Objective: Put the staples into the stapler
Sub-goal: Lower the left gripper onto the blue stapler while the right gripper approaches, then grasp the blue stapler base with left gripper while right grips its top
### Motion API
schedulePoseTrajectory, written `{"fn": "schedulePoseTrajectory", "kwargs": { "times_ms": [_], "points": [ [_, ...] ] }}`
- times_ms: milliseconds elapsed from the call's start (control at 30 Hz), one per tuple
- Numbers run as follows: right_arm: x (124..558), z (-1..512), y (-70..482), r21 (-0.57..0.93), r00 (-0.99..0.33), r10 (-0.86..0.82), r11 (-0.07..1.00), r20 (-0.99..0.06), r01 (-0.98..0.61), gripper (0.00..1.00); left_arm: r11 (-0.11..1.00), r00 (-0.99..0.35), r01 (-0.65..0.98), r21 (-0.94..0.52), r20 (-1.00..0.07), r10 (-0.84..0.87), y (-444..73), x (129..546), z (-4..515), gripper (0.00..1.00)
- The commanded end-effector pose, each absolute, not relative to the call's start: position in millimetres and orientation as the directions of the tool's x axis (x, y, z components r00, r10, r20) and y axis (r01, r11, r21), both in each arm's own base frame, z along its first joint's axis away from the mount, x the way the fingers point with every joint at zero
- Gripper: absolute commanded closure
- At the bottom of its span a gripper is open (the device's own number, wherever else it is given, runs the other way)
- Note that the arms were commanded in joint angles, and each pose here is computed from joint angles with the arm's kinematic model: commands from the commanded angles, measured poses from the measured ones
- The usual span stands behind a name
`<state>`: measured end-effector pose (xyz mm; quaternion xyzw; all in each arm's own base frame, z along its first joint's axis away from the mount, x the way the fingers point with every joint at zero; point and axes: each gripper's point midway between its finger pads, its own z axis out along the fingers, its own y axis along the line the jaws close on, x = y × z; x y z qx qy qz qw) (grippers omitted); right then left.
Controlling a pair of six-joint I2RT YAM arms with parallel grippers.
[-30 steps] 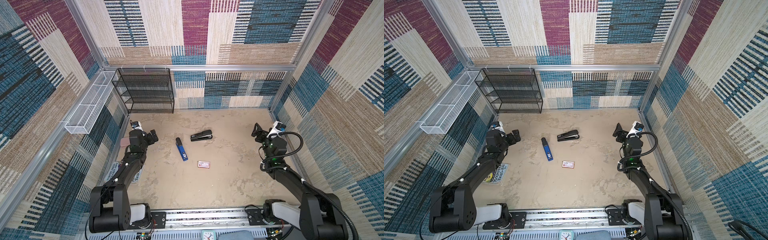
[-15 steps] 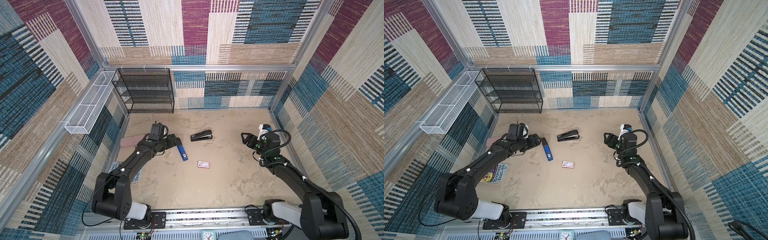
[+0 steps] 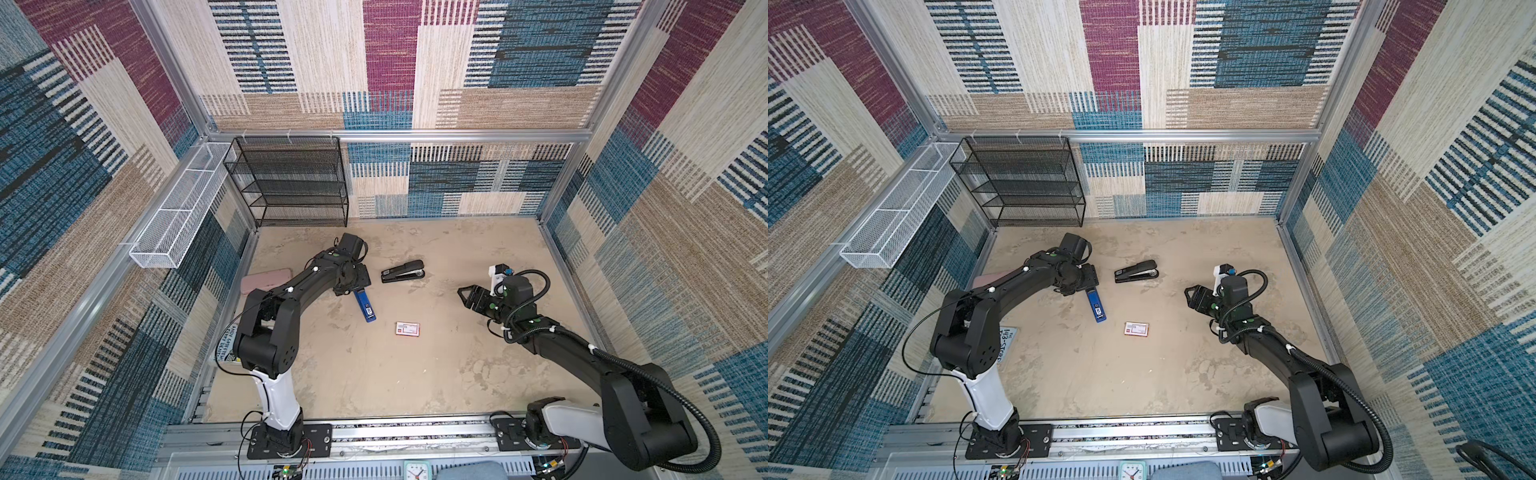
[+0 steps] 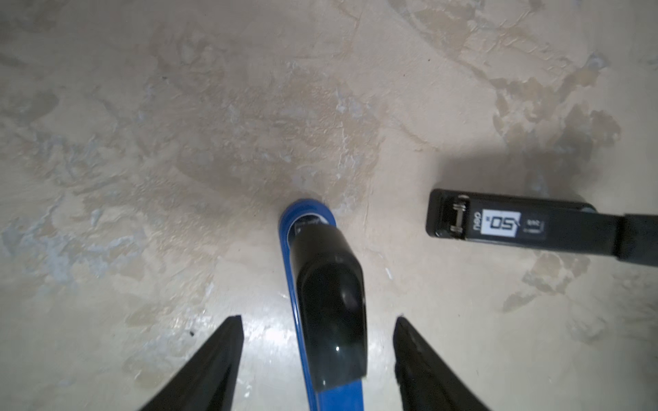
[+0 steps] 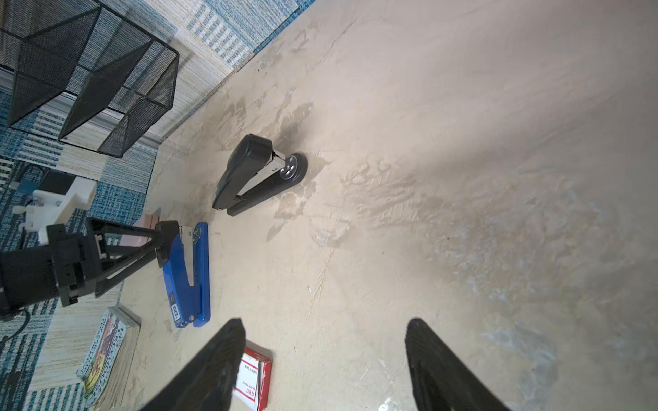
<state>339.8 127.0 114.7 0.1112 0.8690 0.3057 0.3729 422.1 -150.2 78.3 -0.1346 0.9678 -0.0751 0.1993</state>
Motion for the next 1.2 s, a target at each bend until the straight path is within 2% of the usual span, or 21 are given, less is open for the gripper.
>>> {"fn": "schedulePoseTrajectory", "kwargs": {
  "times_ms": [0,133,267,367,467,567,833,900,1033,1167],
  "points": [
    [341,112,131,0.622,-0.7,0.426,0.782,-0.573,-0.034,0.25,0.955,-0.896,-0.244,-0.167,-0.338,-0.288,-150,425,70,0.39],
    [341,104,138,0.623,-0.723,0.412,0.781,-0.554,-0.033,0.27,0.96,-0.906,-0.23,-0.161,-0.326,-0.271,-155,429,66,0.54],
    [342,99,151,0.623,-0.743,0.388,0.781,-0.546,-0.05,0.27,0.965,-0.914,-0.206,-0.162,-0.32,-0.249,-156,424,67,0.75],
    [344,98,165,0.641,-0.763,0.366,0.763,-0.532,-0.081,0.31,0.971,-0.92,-0.173,-0.165,-0.325,-0.22,-158,417,74,0.91],
    [348,99,181,0.673,-0.781,0.352,0.731,-0.515,-0.113,0.36,0.979,-0.921,-0.125,-0.161,-0.348,-0.175,-160,410,86,1.0],
    [352,106,199,0.7,-0.797,0.326,0.696,-0.508,-0.161,0.43,0.986,-0.919,-0.063,-0.152,-0.377,-0.116,-164,403,104,1.0],
    [353,137,244,0.783,-0.82,0.283,0.552,-0.498,-0.285,0.48,0.976,-0.895,0.12,-0.182,-0.445,0.027,-188,381,146,1.0],
    [352,142,255,0.802,-0.83,0.27,0.515,-0.487,-0.303,0.49,0.962,-0.886,0.175,-0.208,-0.459,0.062,-201,373,156,1.0],
    [351,150,272,0.843,-0.853,0.255,0.432,-0.455,-0.32,0.57,0.927,-0.856,0.29,-0.239,-0.499,0.139,-229,356,175,1.0],
    [348,152,287,0.866,-0.872,0.233,0.38,-0.43,-0.326,0.58,0.898,-0.824,0.358,-0.257,-0.539,0.174,-248,342,187,1.0]
  ]
}}
